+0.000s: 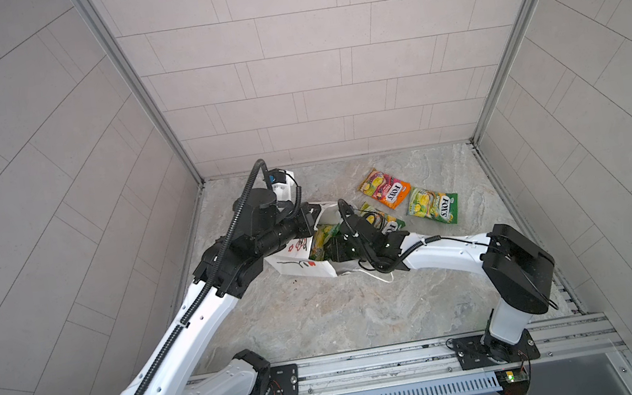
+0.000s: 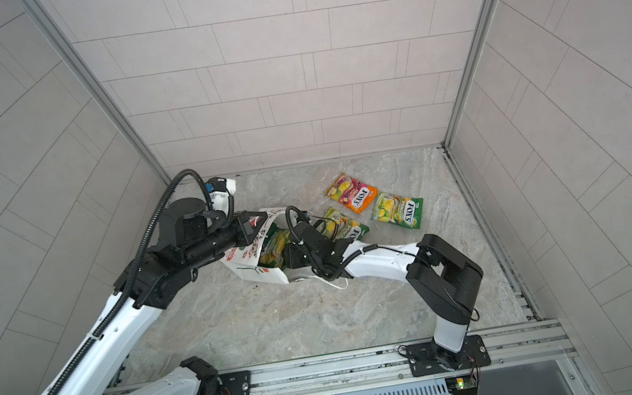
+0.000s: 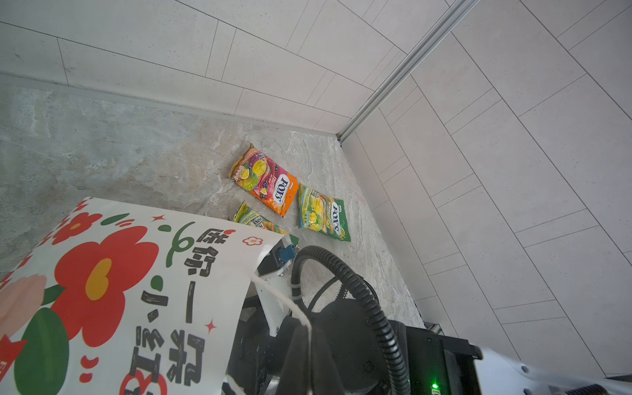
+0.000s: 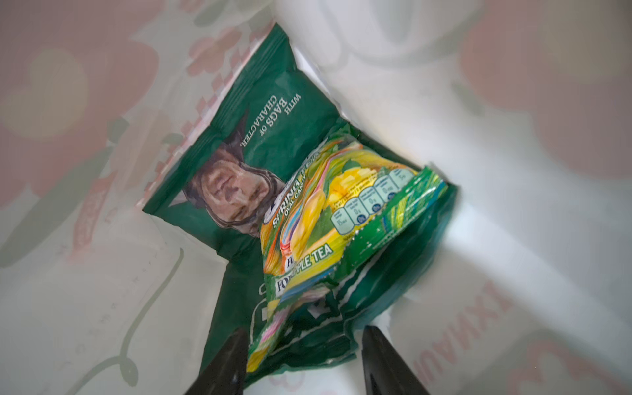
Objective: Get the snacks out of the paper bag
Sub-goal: 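Reach the right gripper into the bag toward the last green packets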
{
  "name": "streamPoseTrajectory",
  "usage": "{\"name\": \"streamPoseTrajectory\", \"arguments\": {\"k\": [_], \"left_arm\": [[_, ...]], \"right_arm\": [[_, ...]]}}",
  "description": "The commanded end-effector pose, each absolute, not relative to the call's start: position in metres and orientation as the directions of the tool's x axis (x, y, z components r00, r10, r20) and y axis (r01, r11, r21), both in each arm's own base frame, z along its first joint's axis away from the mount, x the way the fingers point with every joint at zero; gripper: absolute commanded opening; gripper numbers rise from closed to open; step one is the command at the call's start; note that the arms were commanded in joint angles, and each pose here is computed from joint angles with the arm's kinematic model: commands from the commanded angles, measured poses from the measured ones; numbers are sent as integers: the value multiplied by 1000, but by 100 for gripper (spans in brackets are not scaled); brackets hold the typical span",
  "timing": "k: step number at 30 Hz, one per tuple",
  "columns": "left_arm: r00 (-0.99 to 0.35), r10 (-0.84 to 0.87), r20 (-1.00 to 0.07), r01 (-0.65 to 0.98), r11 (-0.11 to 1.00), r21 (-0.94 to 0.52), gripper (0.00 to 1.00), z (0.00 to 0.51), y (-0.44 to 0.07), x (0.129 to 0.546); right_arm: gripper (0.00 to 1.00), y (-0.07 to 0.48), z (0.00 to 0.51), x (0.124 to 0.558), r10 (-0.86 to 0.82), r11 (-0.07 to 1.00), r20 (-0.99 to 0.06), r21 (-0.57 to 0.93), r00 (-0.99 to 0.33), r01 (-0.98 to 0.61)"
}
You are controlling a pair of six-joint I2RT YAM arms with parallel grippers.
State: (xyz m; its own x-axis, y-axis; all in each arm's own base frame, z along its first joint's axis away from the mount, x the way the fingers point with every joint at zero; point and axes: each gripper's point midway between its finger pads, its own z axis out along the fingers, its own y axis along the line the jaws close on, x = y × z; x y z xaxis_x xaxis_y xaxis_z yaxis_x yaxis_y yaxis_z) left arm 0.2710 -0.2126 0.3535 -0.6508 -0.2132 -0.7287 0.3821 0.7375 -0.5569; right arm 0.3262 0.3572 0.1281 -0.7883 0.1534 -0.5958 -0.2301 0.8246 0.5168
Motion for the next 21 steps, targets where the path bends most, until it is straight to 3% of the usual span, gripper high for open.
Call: {"name": "streamPoseTrajectory", "arguments": {"k": [1,6,8,12,21], "left_arm": [[-620,-235,-749,417,709,-568,0,370,-215,270],[-620,-235,-748,417,710,-568,0,370,-215,270],[-621,-236,-748,416,709,-569,0,370,-215,270],[-621,-235,-748,417,709,-569,0,369,-216,270],[-626,-232,-745,419,705,-572,0,369,-217,270]], "right_arm": [[53,358,134,336,208,825,-605,530,-768,-194],[48,357,135,337,213,827,-609,529,-764,-191],[41,357,134,338,216,827,-614,528,-760,-191],[40,359,133,340,213,827,-618,526,-756,-197],[54,363,128,349,229,835,-616,523,-753,-173]]}}
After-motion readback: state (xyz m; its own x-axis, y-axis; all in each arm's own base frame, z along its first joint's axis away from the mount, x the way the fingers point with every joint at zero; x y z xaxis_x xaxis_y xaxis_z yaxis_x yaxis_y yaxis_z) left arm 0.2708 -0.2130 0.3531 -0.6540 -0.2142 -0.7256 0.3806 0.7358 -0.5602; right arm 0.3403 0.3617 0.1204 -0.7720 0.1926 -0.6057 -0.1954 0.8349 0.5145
